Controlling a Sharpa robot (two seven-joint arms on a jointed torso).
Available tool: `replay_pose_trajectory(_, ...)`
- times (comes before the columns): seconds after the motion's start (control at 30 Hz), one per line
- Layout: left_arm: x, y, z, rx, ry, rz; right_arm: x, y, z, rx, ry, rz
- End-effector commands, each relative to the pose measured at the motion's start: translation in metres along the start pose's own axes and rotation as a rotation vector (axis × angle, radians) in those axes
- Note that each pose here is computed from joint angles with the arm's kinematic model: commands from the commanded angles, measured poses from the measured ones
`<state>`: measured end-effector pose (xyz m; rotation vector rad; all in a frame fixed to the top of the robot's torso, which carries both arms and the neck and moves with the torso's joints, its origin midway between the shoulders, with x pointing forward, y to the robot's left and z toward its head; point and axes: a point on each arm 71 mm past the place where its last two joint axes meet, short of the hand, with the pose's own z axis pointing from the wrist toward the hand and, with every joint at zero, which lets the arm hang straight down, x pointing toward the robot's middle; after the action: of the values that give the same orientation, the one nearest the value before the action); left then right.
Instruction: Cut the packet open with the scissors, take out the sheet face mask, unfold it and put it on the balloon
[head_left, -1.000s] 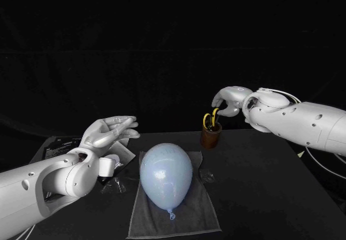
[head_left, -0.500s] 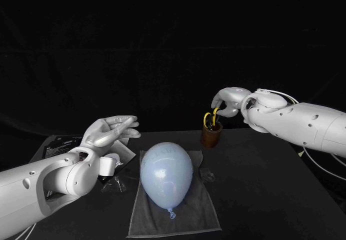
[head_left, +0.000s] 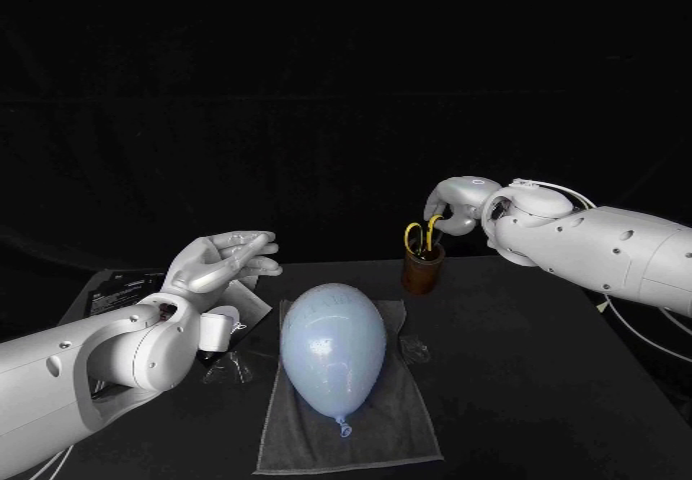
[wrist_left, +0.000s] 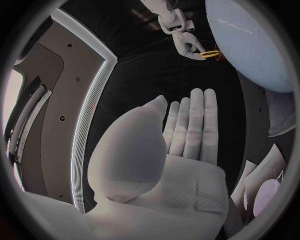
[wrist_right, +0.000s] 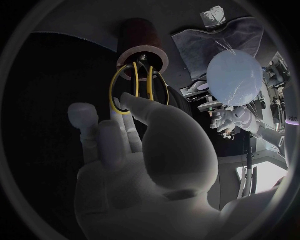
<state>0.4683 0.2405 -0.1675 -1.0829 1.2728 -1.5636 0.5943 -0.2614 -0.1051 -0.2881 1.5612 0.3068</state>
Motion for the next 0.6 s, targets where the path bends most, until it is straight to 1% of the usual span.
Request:
replay_pose_trajectory(0.03,0.0021,-0.0016,0.0004,0.008,0.021,-0.006,0.000,0.002,0.000,-0.021,0.001,0.000)
replay_pose_trajectory(0.17,0.0012,-0.0016,0.0004,0.008,0.018,-0.005,-0.002,0.003,0.000,-0.030,-0.030,0.003)
replay_pose_trajectory(0.37,0.0006,-0.0017,0.0007,0.010,0.014,-0.002,-0.008,0.003,-0.002,-0.044,-0.113,0.008)
replay_pose_trajectory(0.6,-0.0006,-0.0014,0.0011,0.010,0.008,0.001,-0.015,-0.001,-0.007,-0.033,-0.183,0.046)
